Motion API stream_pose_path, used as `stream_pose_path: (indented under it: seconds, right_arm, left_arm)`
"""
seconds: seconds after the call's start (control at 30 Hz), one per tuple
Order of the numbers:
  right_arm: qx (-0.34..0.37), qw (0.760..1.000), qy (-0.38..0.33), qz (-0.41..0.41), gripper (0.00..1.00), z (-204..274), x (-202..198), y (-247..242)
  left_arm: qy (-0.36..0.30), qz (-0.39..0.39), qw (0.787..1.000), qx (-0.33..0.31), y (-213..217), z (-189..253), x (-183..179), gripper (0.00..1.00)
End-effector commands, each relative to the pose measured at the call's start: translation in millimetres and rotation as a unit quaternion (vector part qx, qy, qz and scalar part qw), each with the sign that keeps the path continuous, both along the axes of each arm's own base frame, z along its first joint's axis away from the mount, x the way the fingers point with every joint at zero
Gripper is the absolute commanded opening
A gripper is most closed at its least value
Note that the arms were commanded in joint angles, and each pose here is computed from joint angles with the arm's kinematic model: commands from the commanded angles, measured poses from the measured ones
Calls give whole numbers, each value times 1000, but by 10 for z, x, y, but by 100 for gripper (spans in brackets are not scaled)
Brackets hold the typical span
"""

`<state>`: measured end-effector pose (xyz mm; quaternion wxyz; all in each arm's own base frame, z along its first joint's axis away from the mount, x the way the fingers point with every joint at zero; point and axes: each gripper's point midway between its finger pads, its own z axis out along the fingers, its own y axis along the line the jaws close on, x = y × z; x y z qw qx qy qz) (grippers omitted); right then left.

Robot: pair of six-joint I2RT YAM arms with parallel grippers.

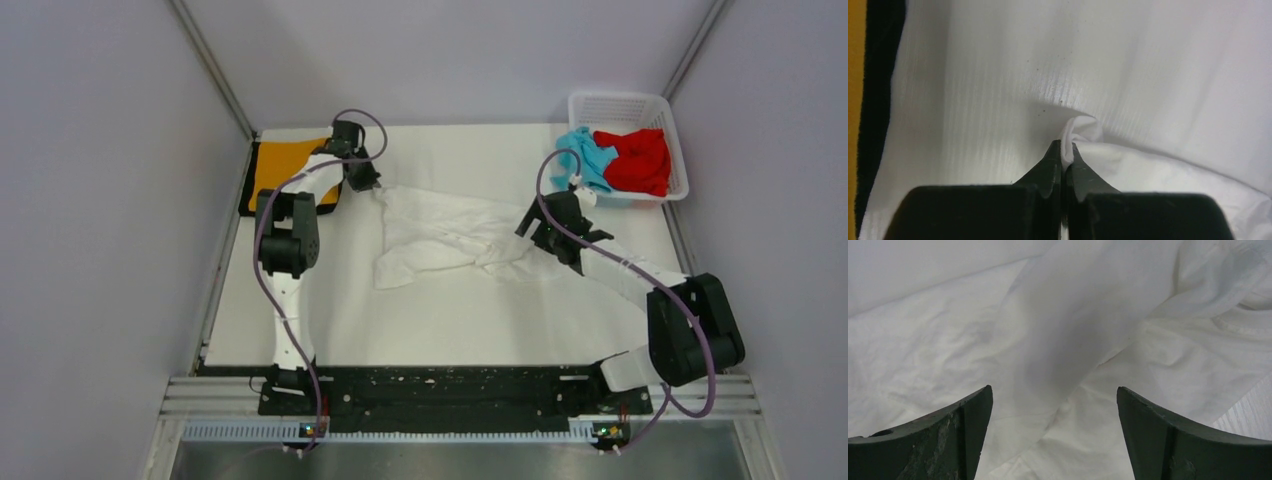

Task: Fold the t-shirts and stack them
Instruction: Flatten out the tshirt

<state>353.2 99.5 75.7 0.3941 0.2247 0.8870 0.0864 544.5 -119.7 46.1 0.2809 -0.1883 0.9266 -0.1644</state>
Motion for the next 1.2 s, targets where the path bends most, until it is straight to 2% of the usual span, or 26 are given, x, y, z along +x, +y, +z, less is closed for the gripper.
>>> stream_pose_path:
  seconds: [0.0, 0.13, 0.2, 0.27, 0.33, 0.37, 0.53, 0.67, 0.77, 0.83, 1.0, 1.1, 1.17]
  right_arm:
    - [8, 999, -40, -36, 92, 175, 226, -8]
    - [6, 997, -43, -59, 88, 138, 295, -45]
    - [2, 997, -43, -65, 80, 106, 343, -53]
    - [-4, 997, -41, -71, 63, 48, 393, -63]
    - [-6, 996, -46, -77, 33, 54, 444, -70]
    - [-6, 996, -50, -77, 24, 87, 466, -67]
    - [-25, 995, -90, -39, 0, 592, 620, -20]
    - [-49, 991, -124, -16, 0, 1157, 716, -25]
    - [-54, 988, -148, 11, 0, 1574, 867, -21]
    - [-44, 985, -166, 28, 0, 1821, 1048, -7]
    - [-30, 966, -242, 91, 0, 2773, 1658, 92]
    - [-30, 949, -294, 110, 0, 3327, 1809, 130]
    - [-38, 942, -313, 118, 0, 3538, 1805, 137]
  left_arm:
    - [-34, -8, 999, -7, -54, 249, 132, 0]
    - [-54, 2, 999, -2, -2, 442, 32, 0]
    - [-62, 6, 998, -1, 23, 524, -40, 0]
    - [-69, 9, 998, 1, 48, 585, -110, 0]
    - [-76, 12, 997, 8, 84, 657, -162, 0]
    - [-78, 16, 997, 14, 118, 688, -181, 0]
    - [-122, 32, 991, 45, 266, 1131, -187, 0]
    - [-184, 55, 979, 70, 404, 1693, -132, 0]
    - [-253, 71, 961, 80, 490, 2216, -19, 0]
    - [-289, 78, 951, 82, 531, 2556, 97, 0]
    - [-376, 93, 919, 77, 691, 3541, 370, 0]
    - [-441, 96, 890, 61, 758, 4179, 318, 0]
    - [-473, 97, 874, 61, 778, 4435, 202, 0]
